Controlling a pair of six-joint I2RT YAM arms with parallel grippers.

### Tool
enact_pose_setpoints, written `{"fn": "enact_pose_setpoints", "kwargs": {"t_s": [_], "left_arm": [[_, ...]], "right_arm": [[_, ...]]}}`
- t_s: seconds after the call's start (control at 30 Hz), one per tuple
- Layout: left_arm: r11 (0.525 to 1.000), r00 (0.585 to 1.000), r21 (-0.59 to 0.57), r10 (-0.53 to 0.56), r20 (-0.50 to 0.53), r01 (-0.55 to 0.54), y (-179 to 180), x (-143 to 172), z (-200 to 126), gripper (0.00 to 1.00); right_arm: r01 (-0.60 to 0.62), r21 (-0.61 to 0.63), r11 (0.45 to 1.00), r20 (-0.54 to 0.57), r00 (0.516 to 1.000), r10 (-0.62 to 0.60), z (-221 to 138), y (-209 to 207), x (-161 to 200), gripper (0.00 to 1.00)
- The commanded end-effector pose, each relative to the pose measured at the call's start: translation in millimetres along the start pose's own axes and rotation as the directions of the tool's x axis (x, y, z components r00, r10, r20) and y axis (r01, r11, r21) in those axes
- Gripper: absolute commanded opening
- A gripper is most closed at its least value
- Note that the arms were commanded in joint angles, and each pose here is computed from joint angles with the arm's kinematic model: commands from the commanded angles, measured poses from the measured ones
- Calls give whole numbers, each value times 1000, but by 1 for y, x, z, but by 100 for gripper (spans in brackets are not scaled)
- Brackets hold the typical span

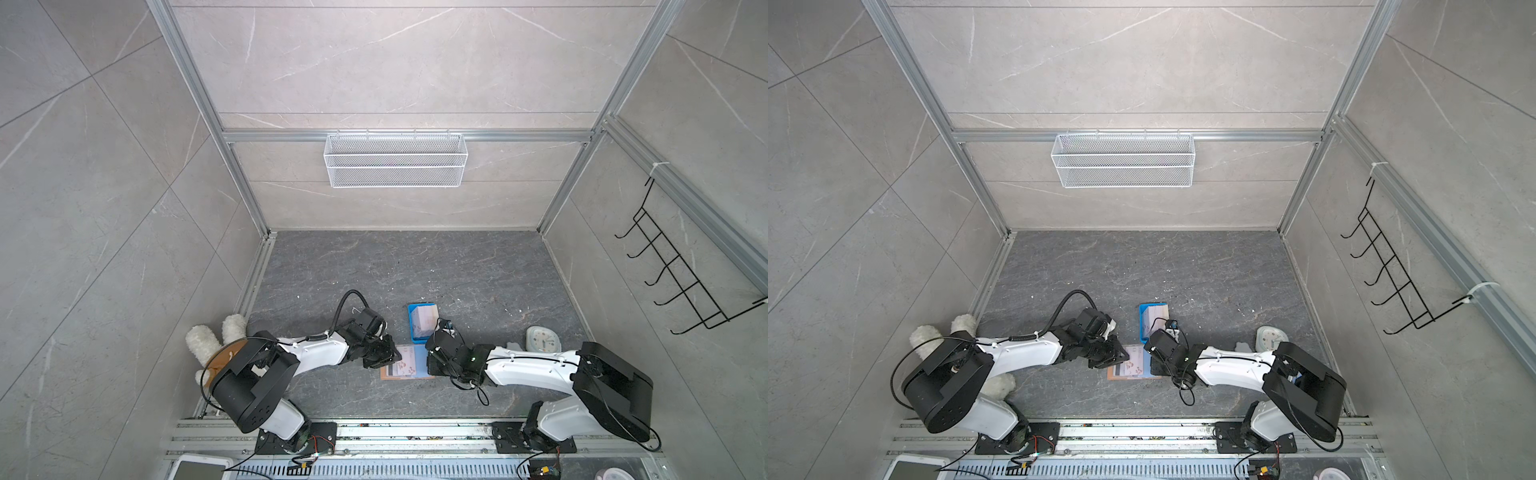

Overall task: Insert credit cards into a card holder
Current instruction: Insert the credit card into the card slot.

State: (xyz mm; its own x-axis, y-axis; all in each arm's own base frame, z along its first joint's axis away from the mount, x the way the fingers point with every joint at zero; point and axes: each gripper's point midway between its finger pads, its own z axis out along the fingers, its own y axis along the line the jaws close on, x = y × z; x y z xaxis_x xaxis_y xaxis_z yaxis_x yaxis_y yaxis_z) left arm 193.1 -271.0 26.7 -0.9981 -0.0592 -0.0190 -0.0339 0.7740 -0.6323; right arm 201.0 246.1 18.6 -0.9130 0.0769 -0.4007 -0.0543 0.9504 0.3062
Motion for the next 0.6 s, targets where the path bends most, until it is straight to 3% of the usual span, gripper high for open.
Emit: {"fn": "enact_pose_setpoints", "kwargs": {"t_s": [0.0, 0.57], "left_arm": [[997, 999, -75, -20, -45, 17, 18, 11, 8, 25], [997, 998, 66, -35, -49, 38, -10, 3, 18, 21]], "right_arm": [[32, 50, 998, -38, 999, -30, 8, -11, 11, 15], [31, 49, 998, -40, 999, -29, 9, -10, 12, 15]]}}
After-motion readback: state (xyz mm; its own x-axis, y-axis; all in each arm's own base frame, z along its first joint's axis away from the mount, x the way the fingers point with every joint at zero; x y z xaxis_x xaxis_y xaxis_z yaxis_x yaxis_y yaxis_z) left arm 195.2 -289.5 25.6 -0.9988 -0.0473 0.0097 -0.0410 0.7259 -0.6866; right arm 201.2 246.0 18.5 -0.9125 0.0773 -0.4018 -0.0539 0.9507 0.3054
